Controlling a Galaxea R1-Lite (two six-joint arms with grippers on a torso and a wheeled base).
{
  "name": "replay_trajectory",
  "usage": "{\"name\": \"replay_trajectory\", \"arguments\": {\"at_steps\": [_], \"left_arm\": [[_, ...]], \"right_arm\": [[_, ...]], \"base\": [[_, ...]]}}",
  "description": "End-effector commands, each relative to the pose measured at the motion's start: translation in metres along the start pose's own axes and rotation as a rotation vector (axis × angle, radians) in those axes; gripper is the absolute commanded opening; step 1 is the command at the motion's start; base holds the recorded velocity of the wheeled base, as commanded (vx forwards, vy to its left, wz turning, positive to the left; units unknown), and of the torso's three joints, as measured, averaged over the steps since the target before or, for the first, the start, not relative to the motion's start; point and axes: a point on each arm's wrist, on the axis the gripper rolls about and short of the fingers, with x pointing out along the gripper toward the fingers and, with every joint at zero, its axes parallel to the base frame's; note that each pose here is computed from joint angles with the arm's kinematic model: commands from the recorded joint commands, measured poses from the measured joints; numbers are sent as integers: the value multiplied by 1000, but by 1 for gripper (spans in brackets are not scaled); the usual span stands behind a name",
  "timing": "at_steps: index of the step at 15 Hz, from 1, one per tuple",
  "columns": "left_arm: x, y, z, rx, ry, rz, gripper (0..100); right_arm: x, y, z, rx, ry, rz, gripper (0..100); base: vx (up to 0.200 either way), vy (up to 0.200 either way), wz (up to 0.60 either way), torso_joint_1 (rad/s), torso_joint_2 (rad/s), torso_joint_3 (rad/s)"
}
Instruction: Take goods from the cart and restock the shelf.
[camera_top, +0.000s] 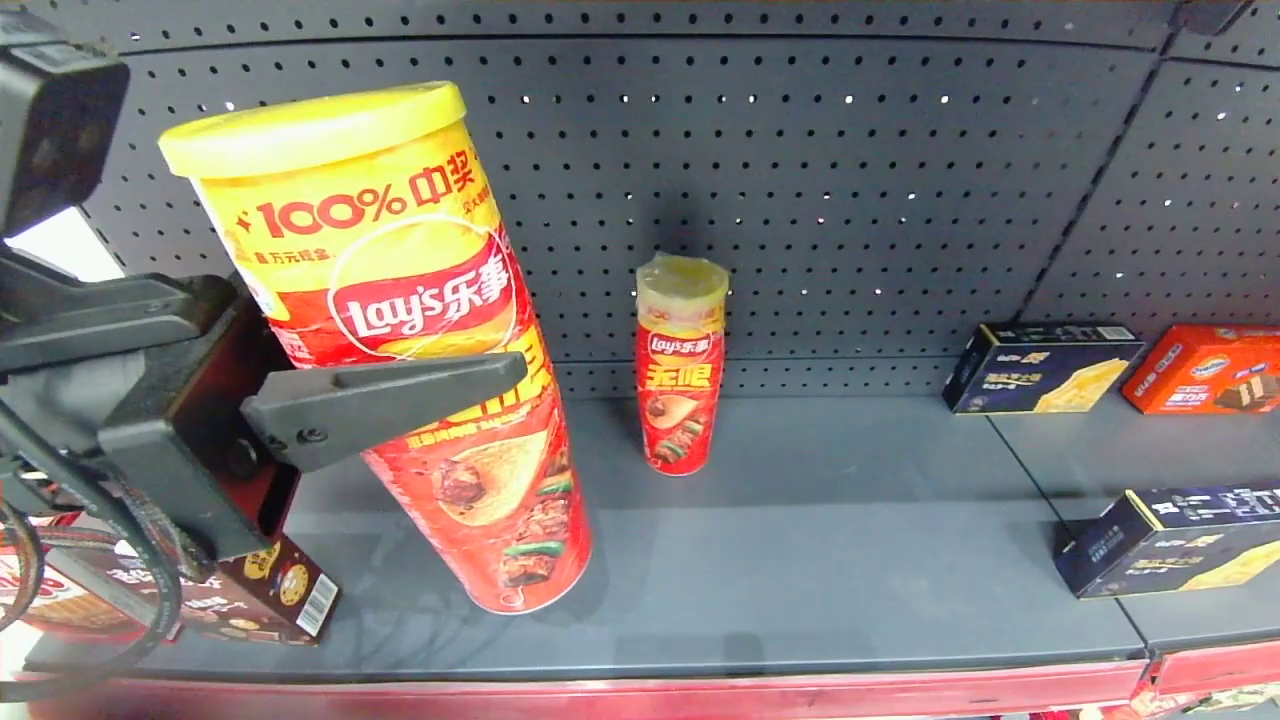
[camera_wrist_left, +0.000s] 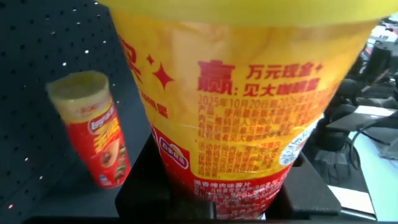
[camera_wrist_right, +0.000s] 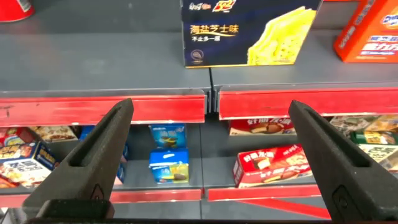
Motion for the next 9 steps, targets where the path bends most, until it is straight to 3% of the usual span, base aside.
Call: {"name": "replay_trajectory", "arguments": {"at_steps": [1,6,9], "left_arm": [[0,0,0,0,0,-2,0],[-1,-1,-5,-16,12,1,0],[-9,-9,-13,-29,25,1,0]], "right_arm": [[0,0,0,0,0,1,100],[0,0,0,-1,0,1,100],[0,0,0,0,0,1,100]], "base": [[0,0,0,0,0,0],[0,0,0,0,0,0],[0,0,0,0,0,0]]}}
